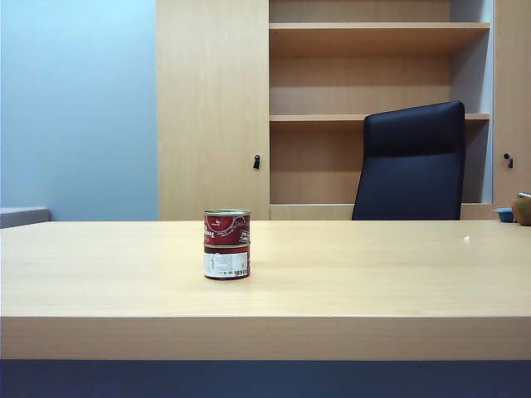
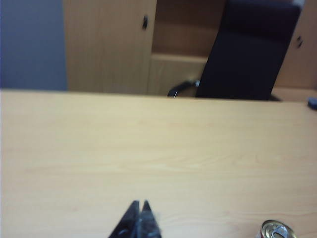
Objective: Stack a can of tomatoes on the right onto the can of tomatoes on the left.
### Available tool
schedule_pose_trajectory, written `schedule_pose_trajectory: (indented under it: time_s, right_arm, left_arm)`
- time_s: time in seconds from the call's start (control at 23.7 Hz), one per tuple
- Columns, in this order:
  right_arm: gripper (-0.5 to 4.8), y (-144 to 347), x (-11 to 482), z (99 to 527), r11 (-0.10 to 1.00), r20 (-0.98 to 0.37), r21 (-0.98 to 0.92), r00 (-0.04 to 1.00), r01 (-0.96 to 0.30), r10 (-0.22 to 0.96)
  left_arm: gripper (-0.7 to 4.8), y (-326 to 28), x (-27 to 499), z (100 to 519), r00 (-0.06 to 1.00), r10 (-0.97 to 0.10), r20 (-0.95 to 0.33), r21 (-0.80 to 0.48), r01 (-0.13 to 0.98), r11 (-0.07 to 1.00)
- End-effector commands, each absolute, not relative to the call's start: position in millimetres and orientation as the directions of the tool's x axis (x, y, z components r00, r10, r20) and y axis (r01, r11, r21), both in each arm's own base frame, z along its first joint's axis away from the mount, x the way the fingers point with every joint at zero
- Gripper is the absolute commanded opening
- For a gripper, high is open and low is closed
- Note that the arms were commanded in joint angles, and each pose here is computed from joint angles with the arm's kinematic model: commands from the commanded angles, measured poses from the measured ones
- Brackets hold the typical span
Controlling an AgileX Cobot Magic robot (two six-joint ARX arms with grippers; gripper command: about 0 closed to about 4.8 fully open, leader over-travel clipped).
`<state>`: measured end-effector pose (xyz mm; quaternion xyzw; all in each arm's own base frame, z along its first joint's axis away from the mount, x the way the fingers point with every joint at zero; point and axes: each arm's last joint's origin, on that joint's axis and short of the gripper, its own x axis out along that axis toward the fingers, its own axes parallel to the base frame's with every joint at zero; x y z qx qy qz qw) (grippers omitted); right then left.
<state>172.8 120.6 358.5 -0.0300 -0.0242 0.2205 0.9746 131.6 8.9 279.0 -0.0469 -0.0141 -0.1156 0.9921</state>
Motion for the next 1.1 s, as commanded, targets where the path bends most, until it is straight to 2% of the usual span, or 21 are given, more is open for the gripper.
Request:
schedule_pose_trajectory:
  time_s: [0.04,0.25,0.38,0.42,0.55,0.59,0.88,1.1]
  right_arm:
    - [-0.08,93,146,357,0.963,0.228,0.034,0.940,-0.269,0.254]
    - [0.00,49,101,339,0.987,0.314,0.098,0.945,-0.127,0.090]
    - [0.01,34,83,337,0.992,0.304,0.110,0.952,-0.062,0.026]
    - [0.01,30,78,336,0.993,0.300,0.107,0.954,-0.057,0.023]
    - [0.60,14,51,329,0.993,0.297,0.105,0.955,-0.051,0.018]
    - [0.64,11,47,327,0.993,0.297,0.105,0.955,-0.051,0.018]
    - [0.64,0,26,315,0.994,0.273,0.089,0.962,-0.057,0.031]
    - [0.62,0,26,306,0.998,0.195,0.048,0.980,-0.051,0.041]
  left_arm:
    - [-0.02,7,131,276,0.965,-0.235,0.115,-0.088,0.245,0.966]
    - [-0.01,7,123,261,0.983,-0.065,0.172,-0.102,0.084,0.991]
    - [-0.01,7,118,253,0.980,-0.065,0.187,-0.089,0.083,0.993]
    - [-0.02,7,116,249,0.980,-0.065,0.190,-0.077,0.081,0.994]
    - [-0.02,5,108,229,0.968,-0.091,0.234,-0.052,0.106,0.993]
    - [-0.02,5,106,223,0.967,-0.091,0.237,-0.055,0.107,0.993]
    - [-0.02,5,101,192,0.970,-0.080,0.229,-0.066,0.098,0.993]
    - [-0.02,5,103,182,0.986,-0.079,0.146,-0.051,0.088,0.995]
